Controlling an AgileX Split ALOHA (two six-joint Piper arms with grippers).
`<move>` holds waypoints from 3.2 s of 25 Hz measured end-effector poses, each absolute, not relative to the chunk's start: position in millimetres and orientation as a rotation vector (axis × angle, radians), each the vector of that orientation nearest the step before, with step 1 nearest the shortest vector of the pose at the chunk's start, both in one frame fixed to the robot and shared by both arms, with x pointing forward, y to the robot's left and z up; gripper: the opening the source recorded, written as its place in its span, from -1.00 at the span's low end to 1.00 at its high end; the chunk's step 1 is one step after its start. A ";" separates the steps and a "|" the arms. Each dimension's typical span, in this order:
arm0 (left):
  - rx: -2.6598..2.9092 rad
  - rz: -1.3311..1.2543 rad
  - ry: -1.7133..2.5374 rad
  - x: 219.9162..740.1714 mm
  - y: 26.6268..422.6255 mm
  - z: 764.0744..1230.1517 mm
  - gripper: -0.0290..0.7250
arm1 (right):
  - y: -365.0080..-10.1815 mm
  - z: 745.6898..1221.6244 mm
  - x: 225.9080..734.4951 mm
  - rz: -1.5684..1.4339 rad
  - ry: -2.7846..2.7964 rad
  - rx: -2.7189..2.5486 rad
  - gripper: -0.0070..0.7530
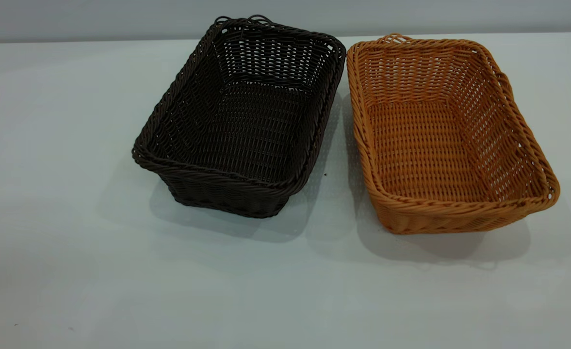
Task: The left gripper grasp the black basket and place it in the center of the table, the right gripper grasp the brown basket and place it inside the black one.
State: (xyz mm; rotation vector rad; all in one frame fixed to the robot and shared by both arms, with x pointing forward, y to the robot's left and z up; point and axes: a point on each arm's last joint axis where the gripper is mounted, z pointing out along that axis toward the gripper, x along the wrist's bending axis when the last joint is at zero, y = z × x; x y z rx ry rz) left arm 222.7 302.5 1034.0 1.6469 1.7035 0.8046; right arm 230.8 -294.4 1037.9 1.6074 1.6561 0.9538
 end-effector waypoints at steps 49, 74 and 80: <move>1.767 0.670 1.818 288.5 301.2 1072.0 0.42 | -294.1 1056.1 234.5 1.015 1.581 1.702 0.55; 2.171 0.419 1.640 585.8 235.9 988.1 0.42 | -292.1 1056.1 307.3 0.870 1.670 1.919 0.55; 2.283 0.315 1.630 621.8 207.0 931.0 0.42 | -288.8 1050.4 331.5 0.856 1.693 1.994 0.55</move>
